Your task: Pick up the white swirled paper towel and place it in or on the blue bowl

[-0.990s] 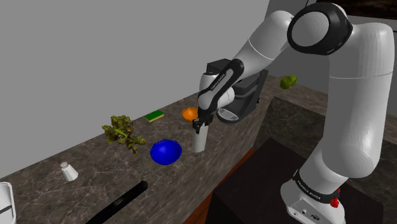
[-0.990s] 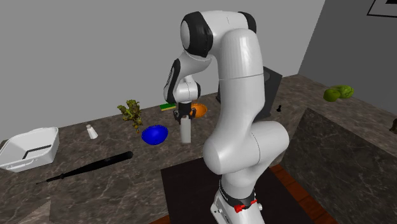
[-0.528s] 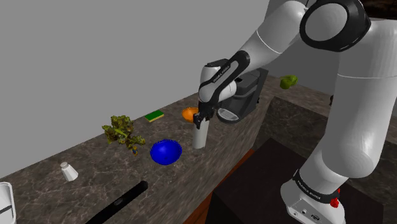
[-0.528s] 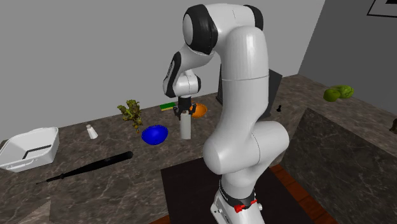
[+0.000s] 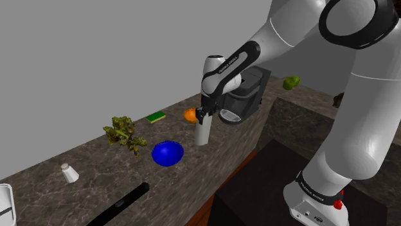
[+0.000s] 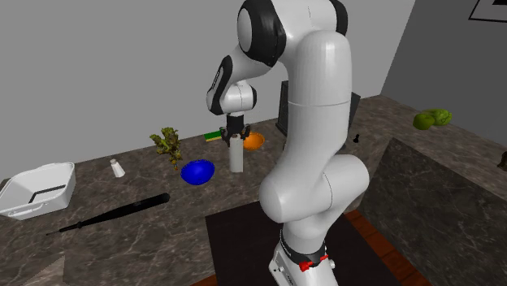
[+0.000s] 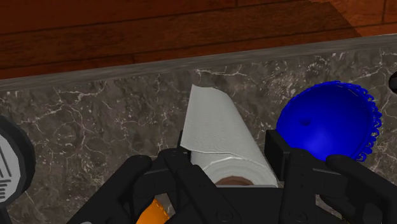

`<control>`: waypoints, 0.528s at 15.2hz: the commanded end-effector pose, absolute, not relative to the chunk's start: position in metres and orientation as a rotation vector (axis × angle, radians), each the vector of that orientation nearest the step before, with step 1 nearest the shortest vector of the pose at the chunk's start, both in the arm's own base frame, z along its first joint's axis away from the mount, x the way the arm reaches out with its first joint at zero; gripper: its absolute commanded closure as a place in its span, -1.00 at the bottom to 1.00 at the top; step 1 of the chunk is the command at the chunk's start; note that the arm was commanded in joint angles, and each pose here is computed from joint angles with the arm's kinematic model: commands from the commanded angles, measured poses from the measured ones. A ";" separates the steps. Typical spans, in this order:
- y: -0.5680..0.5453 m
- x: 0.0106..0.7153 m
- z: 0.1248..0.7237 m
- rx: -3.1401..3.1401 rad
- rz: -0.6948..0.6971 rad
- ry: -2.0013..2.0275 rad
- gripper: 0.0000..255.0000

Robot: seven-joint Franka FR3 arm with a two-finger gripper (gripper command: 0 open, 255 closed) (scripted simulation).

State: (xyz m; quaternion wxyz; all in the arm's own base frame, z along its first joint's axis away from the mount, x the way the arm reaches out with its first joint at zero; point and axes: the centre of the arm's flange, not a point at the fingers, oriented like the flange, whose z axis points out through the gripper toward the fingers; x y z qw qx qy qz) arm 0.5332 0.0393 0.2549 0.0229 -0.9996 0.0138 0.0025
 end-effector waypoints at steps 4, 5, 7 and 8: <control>0.040 0.534 0.281 -3.095 0.009 0.043 1.00; 0.040 0.534 0.286 -3.095 0.009 0.043 1.00; 0.040 0.534 0.297 -3.095 0.009 0.043 1.00; 0.040 0.534 0.302 -3.095 0.009 0.043 1.00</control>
